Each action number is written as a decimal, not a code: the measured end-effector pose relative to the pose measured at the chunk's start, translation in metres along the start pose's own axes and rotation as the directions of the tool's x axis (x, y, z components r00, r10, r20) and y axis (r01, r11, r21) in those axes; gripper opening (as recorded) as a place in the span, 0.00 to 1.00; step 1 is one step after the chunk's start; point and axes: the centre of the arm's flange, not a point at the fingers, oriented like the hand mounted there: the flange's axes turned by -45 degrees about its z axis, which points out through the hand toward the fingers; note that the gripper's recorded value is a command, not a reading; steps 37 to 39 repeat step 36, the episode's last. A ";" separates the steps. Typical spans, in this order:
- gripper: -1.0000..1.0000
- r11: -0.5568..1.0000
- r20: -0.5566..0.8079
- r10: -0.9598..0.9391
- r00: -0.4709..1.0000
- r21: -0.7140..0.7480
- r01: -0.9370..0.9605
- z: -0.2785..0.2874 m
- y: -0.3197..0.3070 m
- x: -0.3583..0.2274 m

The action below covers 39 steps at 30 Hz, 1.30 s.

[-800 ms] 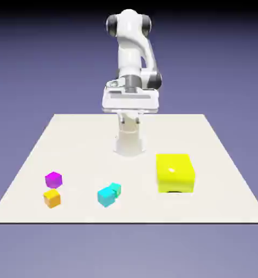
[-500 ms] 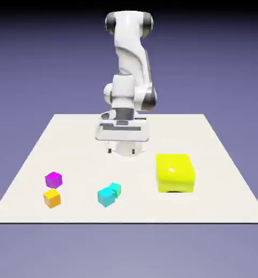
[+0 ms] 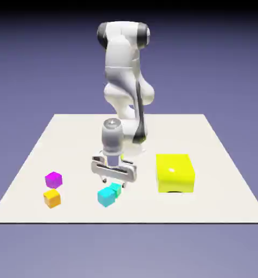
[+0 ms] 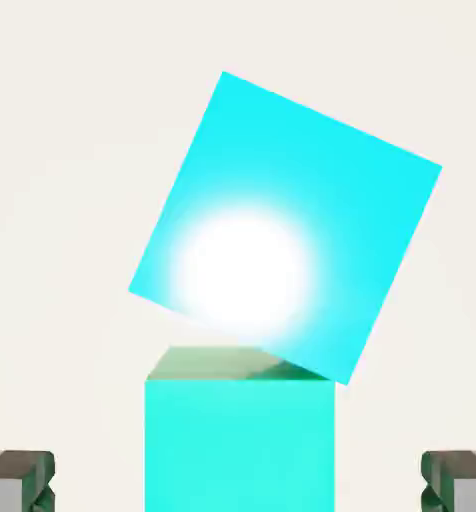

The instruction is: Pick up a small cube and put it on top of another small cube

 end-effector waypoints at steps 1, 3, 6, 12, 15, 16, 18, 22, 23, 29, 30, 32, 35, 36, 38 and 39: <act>0.50 1.000 0.000 0.000 1.000 0.000 0.000 0.010 0.000 -0.001; 0.00 1.000 0.000 0.000 1.000 0.000 0.000 0.012 0.000 -0.001; 0.00 1.000 0.000 0.000 1.000 0.000 0.000 -0.008 0.000 0.001; 0.00 1.000 0.000 0.000 1.000 0.000 0.000 -0.059 0.000 -0.001; 0.00 0.992 0.000 0.126 0.992 0.001 -0.126 -0.065 0.022 0.027; 0.00 0.982 0.000 0.188 0.982 0.002 -0.188 -0.068 0.033 0.041; 0.00 0.951 0.001 0.309 0.951 0.003 -0.309 -0.075 0.059 0.067; 0.00 0.845 0.002 0.534 0.845 0.004 -0.534 -0.090 0.120 0.111; 0.00 0.811 0.002 0.586 0.811 0.004 -0.586 -0.094 0.136 0.120; 0.00 0.629 0.002 0.777 0.629 0.005 -0.777 -0.112 0.214 0.152; 0.00 0.629 0.002 0.777 0.629 0.005 -0.777 -0.097 0.214 0.153; 0.00 0.629 0.002 0.777 0.629 0.004 -0.777 -0.065 0.214 0.153; 1.00 0.629 0.002 0.777 0.629 0.004 -0.777 -0.042 0.214 0.152; 1.00 0.629 0.002 0.777 0.629 0.004 -0.777 -0.042 0.214 0.152; 1.00 0.629 0.002 0.777 0.629 0.004 -0.777 -0.042 0.214 0.152; 1.00 0.629 0.002 0.777 0.629 0.004 -0.777 -0.042 0.214 0.152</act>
